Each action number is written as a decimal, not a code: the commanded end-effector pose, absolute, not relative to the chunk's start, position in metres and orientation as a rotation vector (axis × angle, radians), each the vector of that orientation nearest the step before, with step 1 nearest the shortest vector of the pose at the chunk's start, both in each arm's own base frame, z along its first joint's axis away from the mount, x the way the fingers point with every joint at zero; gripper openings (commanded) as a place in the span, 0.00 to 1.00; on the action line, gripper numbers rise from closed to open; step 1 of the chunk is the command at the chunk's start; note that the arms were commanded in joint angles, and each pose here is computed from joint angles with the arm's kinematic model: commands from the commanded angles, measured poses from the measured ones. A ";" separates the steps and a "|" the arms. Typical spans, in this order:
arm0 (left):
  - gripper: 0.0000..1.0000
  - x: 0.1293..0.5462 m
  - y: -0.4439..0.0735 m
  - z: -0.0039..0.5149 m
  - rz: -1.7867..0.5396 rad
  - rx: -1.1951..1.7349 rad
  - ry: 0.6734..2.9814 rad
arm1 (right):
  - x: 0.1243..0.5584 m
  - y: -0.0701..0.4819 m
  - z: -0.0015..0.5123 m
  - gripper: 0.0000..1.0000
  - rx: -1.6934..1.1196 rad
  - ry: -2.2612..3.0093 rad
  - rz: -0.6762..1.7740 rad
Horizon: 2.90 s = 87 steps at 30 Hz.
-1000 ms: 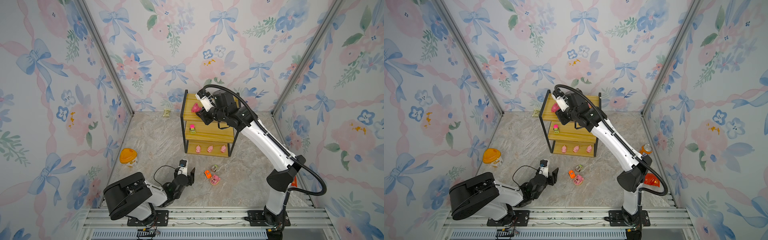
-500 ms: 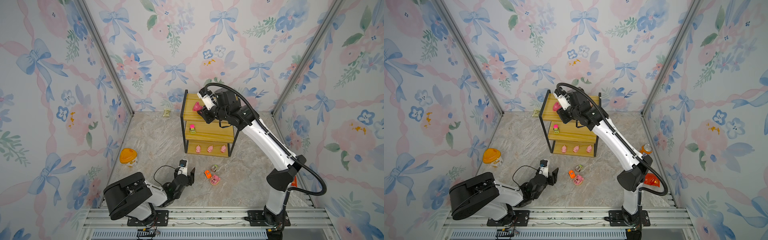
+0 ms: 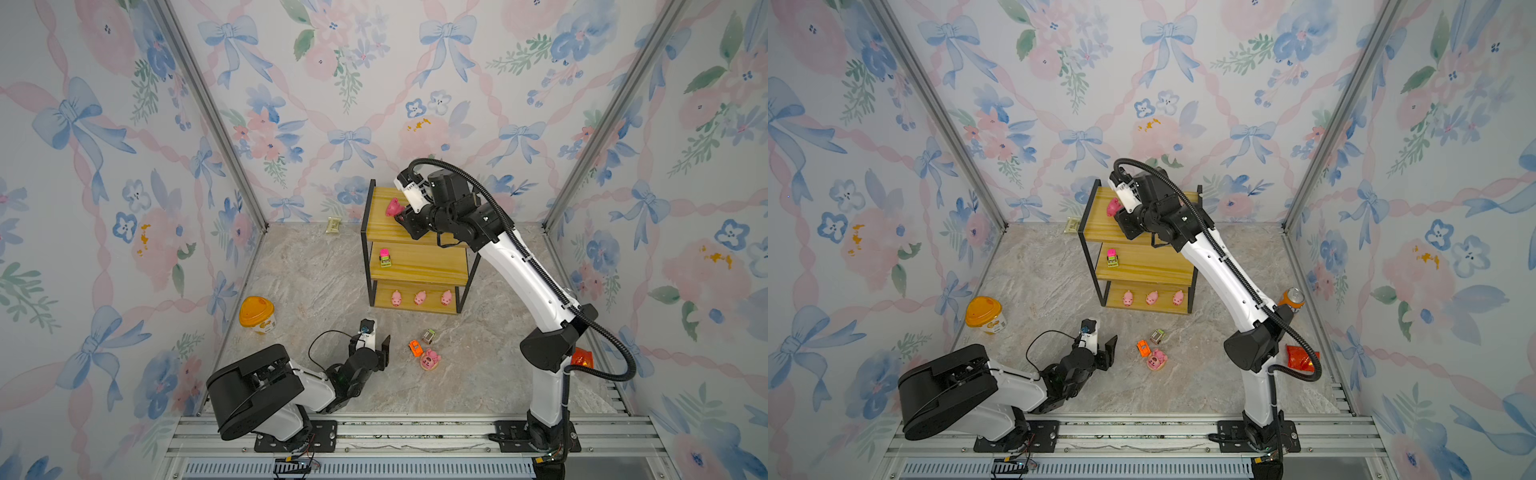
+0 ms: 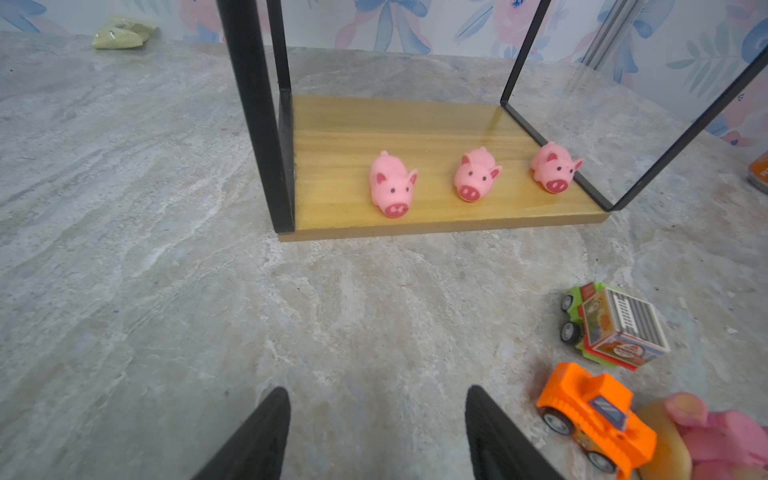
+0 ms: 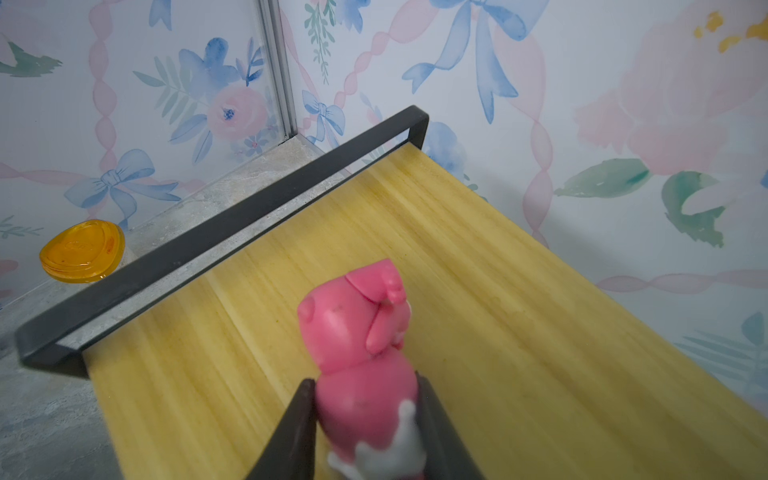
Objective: Place and organize the plastic toys onto the shelf
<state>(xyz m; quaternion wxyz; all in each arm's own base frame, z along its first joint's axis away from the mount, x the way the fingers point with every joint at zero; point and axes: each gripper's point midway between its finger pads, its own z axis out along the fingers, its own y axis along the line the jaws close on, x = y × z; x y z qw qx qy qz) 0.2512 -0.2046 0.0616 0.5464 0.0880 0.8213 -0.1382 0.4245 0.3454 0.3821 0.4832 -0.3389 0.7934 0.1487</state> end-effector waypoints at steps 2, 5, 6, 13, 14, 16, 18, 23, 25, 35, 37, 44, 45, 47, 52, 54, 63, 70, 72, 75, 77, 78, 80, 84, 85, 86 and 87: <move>0.68 0.256 -0.202 0.067 -0.306 0.191 1.938 | 0.424 0.343 0.393 0.26 -0.837 1.906 0.359; 0.68 0.256 -0.202 0.067 -0.303 0.190 1.938 | 0.422 0.343 0.399 0.26 -0.833 1.892 0.369; 0.68 0.256 -0.202 0.067 -0.303 0.191 1.940 | 0.421 0.342 0.400 0.26 -0.831 1.887 0.370; 0.68 0.257 -0.206 0.070 -0.305 0.204 1.936 | 0.415 0.336 0.417 0.26 -0.818 1.854 0.365; 0.68 0.258 -0.207 0.070 -0.303 0.209 1.937 | 0.416 0.335 0.418 0.26 -0.817 1.851 0.363; 0.68 0.258 -0.208 0.071 -0.305 0.212 1.936 | 0.416 0.332 0.420 0.26 -0.812 1.850 0.360; 0.68 0.258 -0.208 0.071 -0.308 0.210 1.937 | 0.417 0.330 0.420 0.26 -0.809 1.851 0.357; 0.68 0.258 -0.209 0.068 -0.309 0.209 1.946 | 0.416 0.328 0.423 0.25 -0.809 1.850 0.356; 0.68 0.258 -0.209 0.067 -0.308 0.213 1.948 | 0.414 0.327 0.425 0.25 -0.808 1.849 0.359; 0.68 0.257 -0.207 0.066 -0.296 0.215 1.948 | 0.397 0.320 0.431 0.25 -0.836 1.868 0.351; 0.68 0.258 -0.206 0.066 -0.292 0.216 1.947 | 0.390 0.317 0.432 0.25 -0.848 1.869 0.341; 0.68 0.259 -0.209 0.067 -0.282 0.233 1.941 | 0.350 0.305 0.446 0.25 -0.877 1.847 0.340; 0.68 0.260 -0.209 0.068 -0.281 0.236 1.940 | 0.344 0.304 0.447 0.25 -0.881 1.846 0.344; 0.68 0.260 -0.209 0.068 -0.279 0.239 1.939 | 0.335 0.298 0.448 0.25 -0.879 1.860 0.344; 0.68 0.259 -0.207 0.069 -0.272 0.239 1.934 | 0.303 0.279 0.438 0.25 -0.888 1.911 0.327; 0.68 0.259 -0.205 0.069 -0.268 0.238 1.934 | 0.283 0.271 0.427 0.25 -0.899 1.944 0.346; 0.68 0.258 -0.201 0.068 -0.248 0.267 1.931 | 0.209 0.223 0.331 0.26 -0.790 2.261 0.359; 0.68 0.259 -0.203 0.066 -0.253 0.265 1.940 | 0.182 0.184 0.239 0.27 -0.503 2.570 0.274; 0.68 0.259 -0.209 0.065 -0.273 0.283 1.947 | 0.179 0.172 0.216 0.27 -0.441 2.636 0.211; 0.68 0.259 -0.214 0.063 -0.289 0.300 1.957 | 0.178 0.164 0.187 0.27 -0.391 2.718 0.147; 0.68 0.259 -0.216 0.062 -0.294 0.299 1.959 | 0.176 0.161 0.166 0.27 -0.379 2.784 0.104; 0.68 0.259 -0.216 0.061 -0.294 0.299 1.963 | 0.176 0.156 0.157 0.27 -0.365 2.816 0.055; 0.67 0.260 -0.216 0.061 -0.297 0.298 1.963 | 0.175 0.152 0.141 0.27 -0.361 2.878 -0.008; 0.67 0.260 -0.214 0.061 -0.295 0.276 1.964 | 0.174 0.158 0.114 0.27 -0.391 2.957 -0.074; 0.67 0.260 -0.214 0.061 -0.296 0.275 1.966 | 0.174 0.159 0.110 0.28 -0.396 2.966 -0.087; 0.67 0.259 -0.214 0.060 -0.298 0.277 1.967 | 0.173 0.161 0.106 0.28 -0.404 2.976 -0.102; 0.67 0.259 -0.214 0.060 -0.298 0.281 1.967 | 0.173 0.164 0.100 0.28 -0.415 2.983 -0.114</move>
